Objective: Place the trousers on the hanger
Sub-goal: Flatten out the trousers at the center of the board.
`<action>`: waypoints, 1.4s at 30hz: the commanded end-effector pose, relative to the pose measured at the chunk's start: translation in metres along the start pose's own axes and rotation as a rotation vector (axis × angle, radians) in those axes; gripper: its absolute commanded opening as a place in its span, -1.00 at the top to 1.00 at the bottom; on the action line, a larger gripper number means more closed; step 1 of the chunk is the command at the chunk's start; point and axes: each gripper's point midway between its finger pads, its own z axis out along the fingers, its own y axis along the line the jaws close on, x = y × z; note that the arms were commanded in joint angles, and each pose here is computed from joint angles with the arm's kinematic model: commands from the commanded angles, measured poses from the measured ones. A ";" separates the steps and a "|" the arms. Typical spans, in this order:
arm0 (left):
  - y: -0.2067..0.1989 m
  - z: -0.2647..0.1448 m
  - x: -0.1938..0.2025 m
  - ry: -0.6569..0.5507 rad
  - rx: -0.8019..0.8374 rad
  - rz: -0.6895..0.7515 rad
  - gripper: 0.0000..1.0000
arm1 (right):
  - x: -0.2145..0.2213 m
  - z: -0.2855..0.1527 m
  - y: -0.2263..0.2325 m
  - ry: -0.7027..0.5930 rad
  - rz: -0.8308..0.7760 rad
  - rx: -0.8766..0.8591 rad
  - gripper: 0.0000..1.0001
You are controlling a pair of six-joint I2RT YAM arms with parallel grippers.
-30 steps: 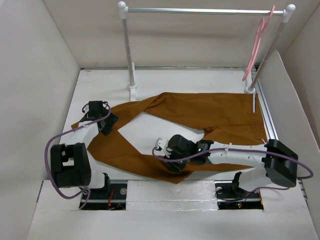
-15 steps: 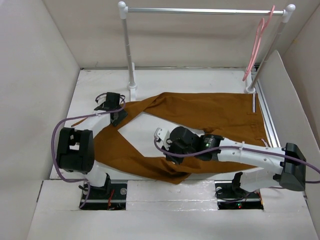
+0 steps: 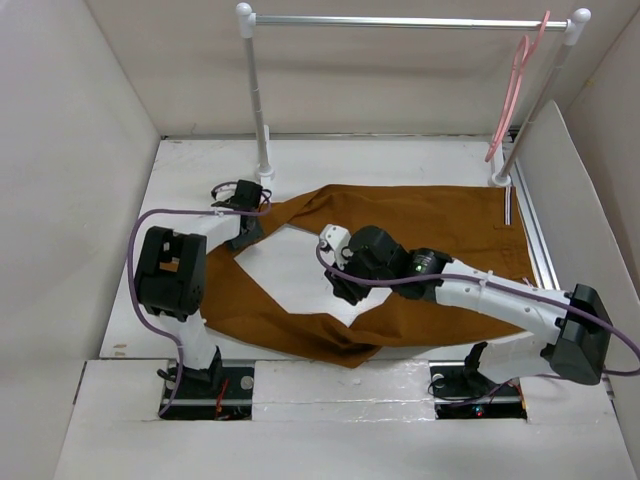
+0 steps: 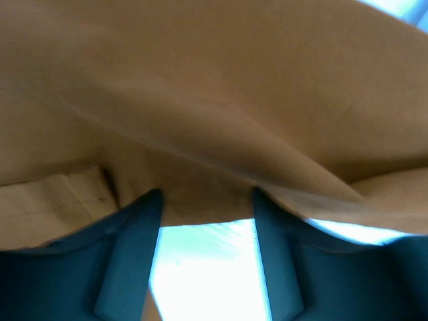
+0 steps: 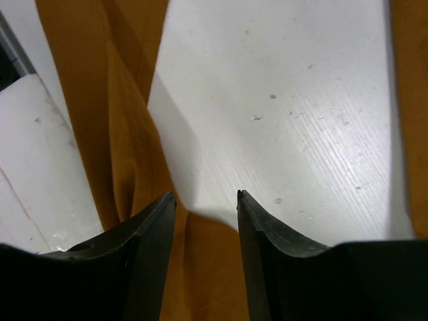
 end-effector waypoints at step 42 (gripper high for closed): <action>0.002 -0.067 -0.077 -0.097 0.136 0.168 0.49 | -0.035 -0.025 -0.035 -0.145 0.041 -0.026 0.79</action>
